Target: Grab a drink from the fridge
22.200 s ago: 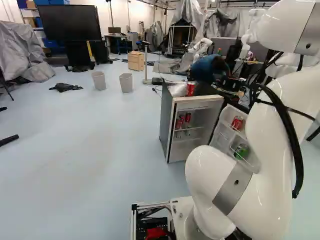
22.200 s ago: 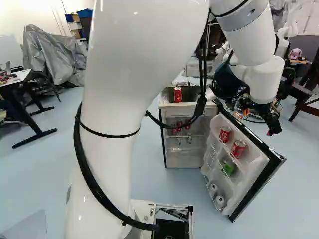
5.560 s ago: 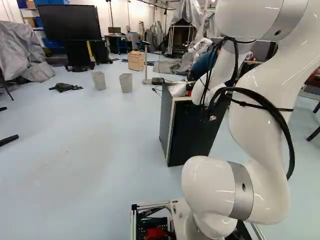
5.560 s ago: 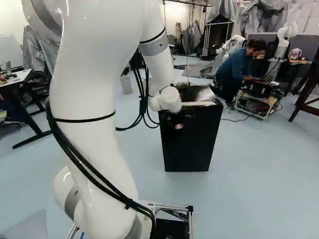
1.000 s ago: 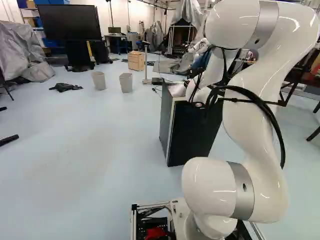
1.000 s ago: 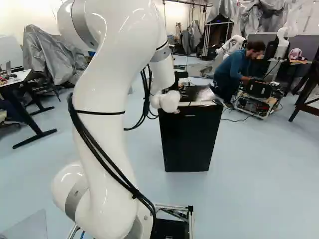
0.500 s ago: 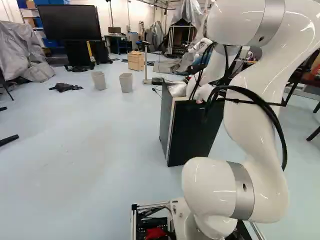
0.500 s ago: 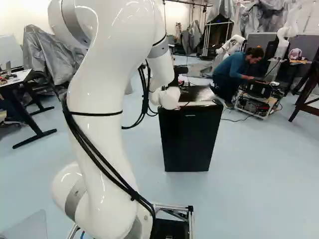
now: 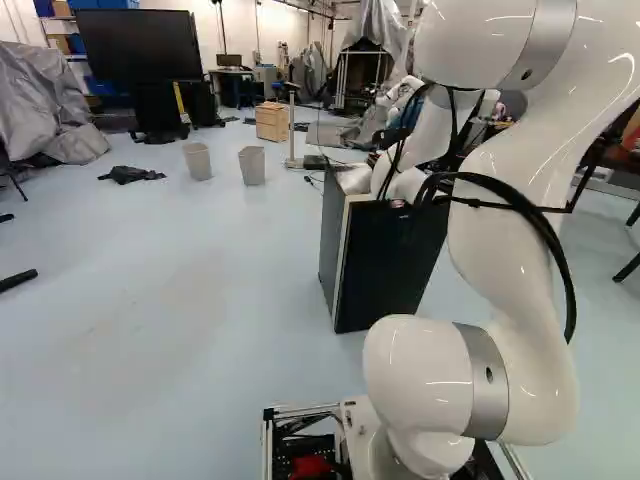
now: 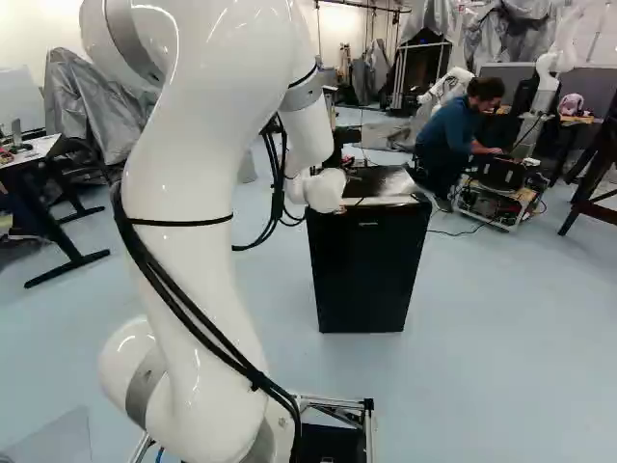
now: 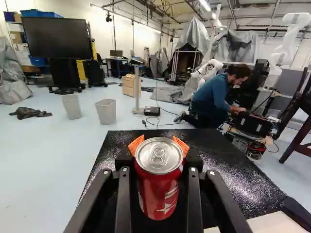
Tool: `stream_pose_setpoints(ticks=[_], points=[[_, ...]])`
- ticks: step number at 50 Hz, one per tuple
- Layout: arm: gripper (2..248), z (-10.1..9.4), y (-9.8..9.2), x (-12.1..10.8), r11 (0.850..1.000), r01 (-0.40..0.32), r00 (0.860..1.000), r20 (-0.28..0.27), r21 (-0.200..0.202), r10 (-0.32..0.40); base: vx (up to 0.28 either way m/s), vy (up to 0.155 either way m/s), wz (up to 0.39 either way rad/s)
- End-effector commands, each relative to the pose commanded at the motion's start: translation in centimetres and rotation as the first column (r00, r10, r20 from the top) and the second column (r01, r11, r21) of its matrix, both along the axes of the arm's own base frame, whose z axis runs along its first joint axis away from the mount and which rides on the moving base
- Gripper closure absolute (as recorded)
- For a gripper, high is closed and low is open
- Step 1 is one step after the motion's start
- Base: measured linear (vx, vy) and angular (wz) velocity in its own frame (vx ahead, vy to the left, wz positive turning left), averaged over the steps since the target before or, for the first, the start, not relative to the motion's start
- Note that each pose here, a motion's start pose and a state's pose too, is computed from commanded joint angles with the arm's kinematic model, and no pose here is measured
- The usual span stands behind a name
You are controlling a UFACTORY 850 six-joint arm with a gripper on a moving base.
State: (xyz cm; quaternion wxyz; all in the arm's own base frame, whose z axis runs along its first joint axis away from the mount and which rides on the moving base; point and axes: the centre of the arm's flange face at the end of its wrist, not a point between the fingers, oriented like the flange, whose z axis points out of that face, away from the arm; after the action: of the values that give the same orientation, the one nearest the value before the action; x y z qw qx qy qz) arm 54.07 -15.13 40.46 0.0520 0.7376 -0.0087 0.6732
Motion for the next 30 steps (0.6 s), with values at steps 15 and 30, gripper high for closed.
stream_pose_setpoints(ticks=[15, 30], points=[[151, 0.3, 1.7, -1.7, 1.0, -0.005, 1.0, -0.017, 0.008, 0.005, 0.0, 0.0, 0.0], [151, 0.5, 3.9, -4.2, 1.0, -0.012, 0.999, -0.041, 0.018, 0.013, 0.0, 0.0, 0.0]])
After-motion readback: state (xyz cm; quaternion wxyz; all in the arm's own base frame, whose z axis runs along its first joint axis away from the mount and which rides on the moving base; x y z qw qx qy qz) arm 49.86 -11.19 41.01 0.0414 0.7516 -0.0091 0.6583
